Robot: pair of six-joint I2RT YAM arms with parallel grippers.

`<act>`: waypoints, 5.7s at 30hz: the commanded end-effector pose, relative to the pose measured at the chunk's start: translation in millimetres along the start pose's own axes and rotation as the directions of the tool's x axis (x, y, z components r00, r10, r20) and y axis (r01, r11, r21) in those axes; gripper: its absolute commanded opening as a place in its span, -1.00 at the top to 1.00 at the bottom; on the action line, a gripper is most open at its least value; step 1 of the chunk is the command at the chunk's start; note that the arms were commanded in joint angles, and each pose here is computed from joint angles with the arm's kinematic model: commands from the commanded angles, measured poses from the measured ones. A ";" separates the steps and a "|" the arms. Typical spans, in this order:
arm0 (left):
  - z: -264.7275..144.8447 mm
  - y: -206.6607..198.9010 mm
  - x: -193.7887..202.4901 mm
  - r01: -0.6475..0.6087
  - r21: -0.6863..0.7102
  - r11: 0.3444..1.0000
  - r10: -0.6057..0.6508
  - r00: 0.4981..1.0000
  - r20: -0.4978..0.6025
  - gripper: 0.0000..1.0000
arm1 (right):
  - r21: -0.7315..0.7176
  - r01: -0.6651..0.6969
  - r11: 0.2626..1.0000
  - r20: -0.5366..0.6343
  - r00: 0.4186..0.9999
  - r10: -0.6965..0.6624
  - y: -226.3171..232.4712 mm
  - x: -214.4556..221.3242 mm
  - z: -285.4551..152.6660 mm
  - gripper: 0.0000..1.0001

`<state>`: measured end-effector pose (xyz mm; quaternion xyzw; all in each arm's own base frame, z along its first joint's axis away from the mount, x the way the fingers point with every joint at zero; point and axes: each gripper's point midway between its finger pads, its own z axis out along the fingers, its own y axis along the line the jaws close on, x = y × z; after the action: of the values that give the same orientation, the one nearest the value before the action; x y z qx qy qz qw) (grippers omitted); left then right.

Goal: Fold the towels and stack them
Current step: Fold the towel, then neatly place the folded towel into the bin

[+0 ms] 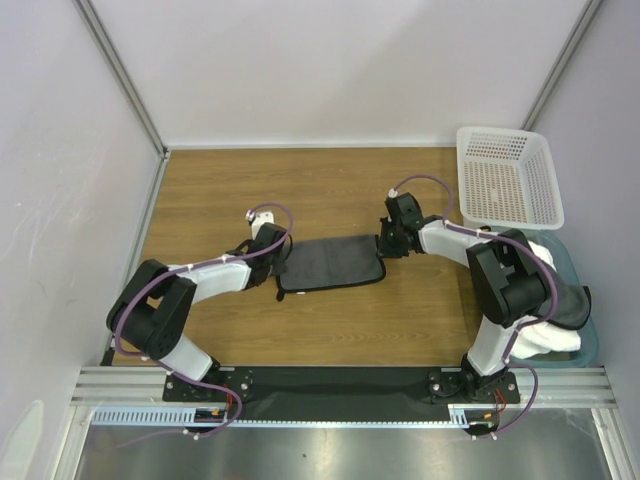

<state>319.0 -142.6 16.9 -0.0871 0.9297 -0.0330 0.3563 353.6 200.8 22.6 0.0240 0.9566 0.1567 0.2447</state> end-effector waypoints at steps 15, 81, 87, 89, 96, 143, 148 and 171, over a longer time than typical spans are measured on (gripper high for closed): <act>7.6 -22.6 16.9 0.058 0.155 0.986 -0.052 0.998 -0.037 0.49 | -0.077 0.139 0.987 0.159 0.979 -0.125 63.7 -53.5 -62.6 1.00; 9.2 -54.2 23.7 0.087 0.318 0.944 -0.065 0.995 -0.078 0.47 | -0.377 0.045 0.925 -0.005 0.999 -0.050 213.2 2.1 -2.6 0.22; 1.7 -46.1 17.7 0.083 0.299 0.951 -0.065 0.995 -0.070 0.47 | -0.331 0.070 0.941 0.076 0.996 -0.047 201.9 -17.9 -30.8 -0.21; -2.5 -39.9 14.2 0.081 0.280 0.957 -0.066 0.996 -0.065 0.45 | -0.308 0.067 0.949 0.091 0.995 -0.041 193.3 -23.4 -36.2 -0.23; -28.9 -3.9 -18.9 0.049 0.162 0.986 -0.053 0.998 0.023 0.36 | -0.213 0.052 0.976 0.137 0.990 -0.023 150.3 -36.6 -40.9 -0.24; -43.8 -94.0 -86.8 0.062 0.575 0.816 -0.114 0.992 0.055 0.46 | -0.413 0.096 0.906 0.103 0.993 -0.058 117.8 -16.5 -45.4 0.26; -59.4 -41.3 -106.6 0.065 0.364 0.929 -0.153 0.964 0.219 0.10 | -0.317 0.190 0.929 0.186 0.973 -0.136 113.3 -54.4 -44.5 -0.44; -74.2 33.3 -30.5 0.209 0.165 0.964 -0.236 0.959 0.160 -0.75 | -0.293 0.204 0.934 -0.003 0.977 -0.215 104.8 -1.9 27.0 -0.26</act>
<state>289.9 -107.8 87.5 -0.1509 0.8786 -0.1350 0.4325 369.4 299.9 37.9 -0.1020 0.9263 0.2679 0.2445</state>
